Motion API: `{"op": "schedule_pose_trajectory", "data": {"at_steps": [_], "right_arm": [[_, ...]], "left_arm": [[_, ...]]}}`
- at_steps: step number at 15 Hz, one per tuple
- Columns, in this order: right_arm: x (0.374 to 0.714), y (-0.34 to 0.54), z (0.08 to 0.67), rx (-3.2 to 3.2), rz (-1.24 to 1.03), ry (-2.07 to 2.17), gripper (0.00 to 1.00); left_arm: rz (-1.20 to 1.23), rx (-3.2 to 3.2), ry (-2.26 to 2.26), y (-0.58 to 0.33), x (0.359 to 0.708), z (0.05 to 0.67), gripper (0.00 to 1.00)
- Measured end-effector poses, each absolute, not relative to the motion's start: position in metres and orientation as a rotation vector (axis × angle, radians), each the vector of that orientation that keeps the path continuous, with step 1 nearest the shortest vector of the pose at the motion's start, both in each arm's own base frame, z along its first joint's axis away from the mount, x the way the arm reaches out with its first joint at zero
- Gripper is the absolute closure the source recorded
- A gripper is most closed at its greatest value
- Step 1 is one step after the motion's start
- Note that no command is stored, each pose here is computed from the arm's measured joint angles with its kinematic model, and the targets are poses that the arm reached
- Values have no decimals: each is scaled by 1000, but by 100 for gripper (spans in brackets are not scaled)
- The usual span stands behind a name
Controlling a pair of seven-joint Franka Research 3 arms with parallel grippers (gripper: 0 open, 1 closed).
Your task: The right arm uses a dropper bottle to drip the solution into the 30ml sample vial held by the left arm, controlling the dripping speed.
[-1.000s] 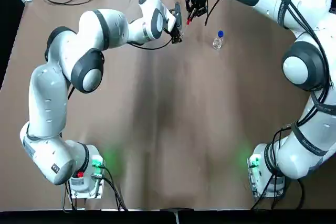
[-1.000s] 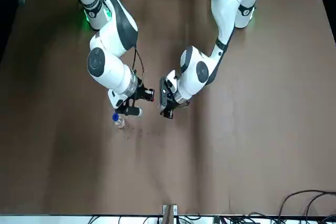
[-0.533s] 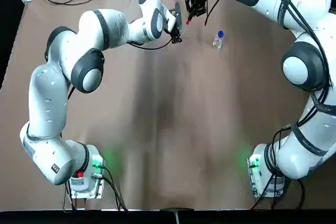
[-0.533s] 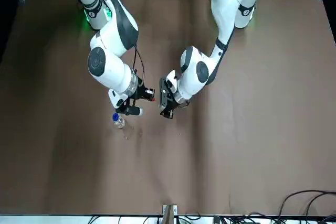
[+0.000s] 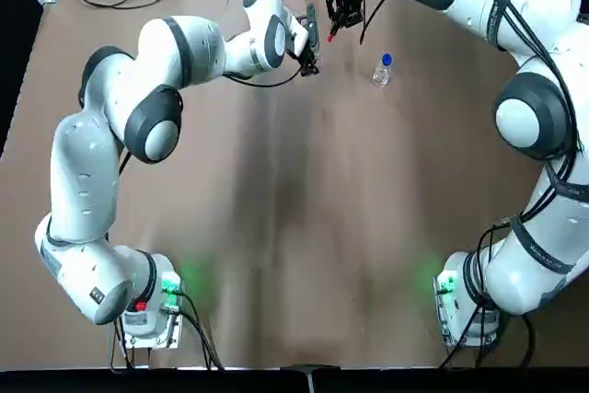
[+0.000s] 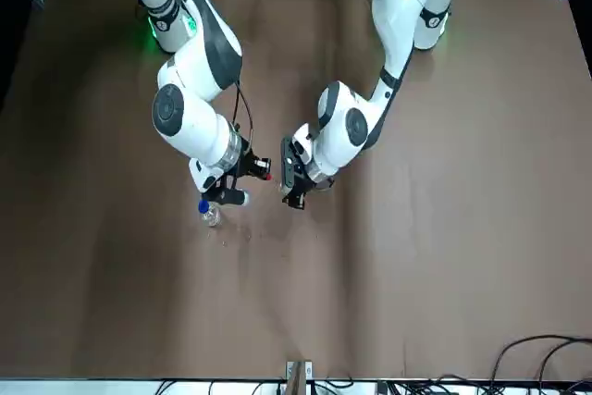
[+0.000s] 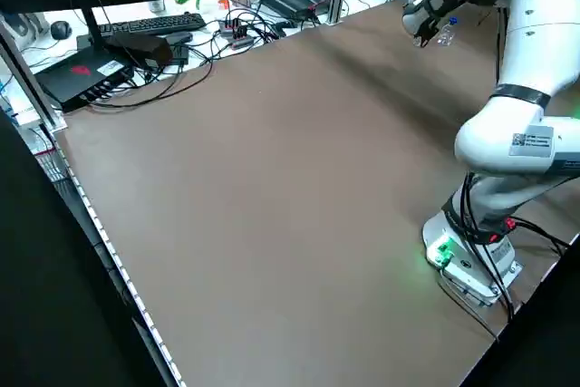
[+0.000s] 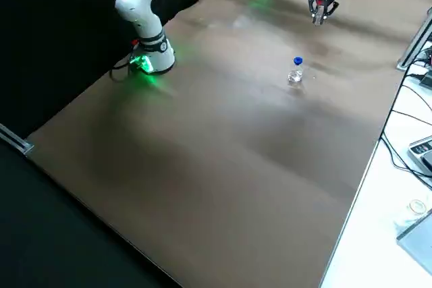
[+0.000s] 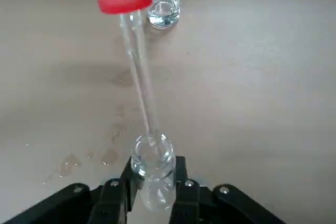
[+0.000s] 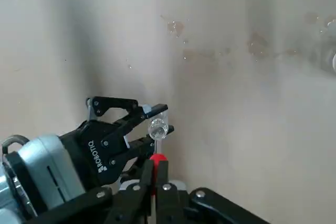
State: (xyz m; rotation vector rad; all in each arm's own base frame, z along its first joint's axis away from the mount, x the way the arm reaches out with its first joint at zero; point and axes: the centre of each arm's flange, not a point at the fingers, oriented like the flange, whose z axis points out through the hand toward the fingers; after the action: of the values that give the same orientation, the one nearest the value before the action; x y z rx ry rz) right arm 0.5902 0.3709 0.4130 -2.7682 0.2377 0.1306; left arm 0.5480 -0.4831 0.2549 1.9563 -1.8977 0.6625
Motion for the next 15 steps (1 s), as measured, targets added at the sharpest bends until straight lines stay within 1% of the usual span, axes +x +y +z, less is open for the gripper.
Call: {"op": "schedule_pose_trajectory", "data": {"at_steps": [15], "right_arm": [[593,367,415,-2767,123,247,96]], "left_arm": [[663,1961,-1896,-481,549,255,68]]}}
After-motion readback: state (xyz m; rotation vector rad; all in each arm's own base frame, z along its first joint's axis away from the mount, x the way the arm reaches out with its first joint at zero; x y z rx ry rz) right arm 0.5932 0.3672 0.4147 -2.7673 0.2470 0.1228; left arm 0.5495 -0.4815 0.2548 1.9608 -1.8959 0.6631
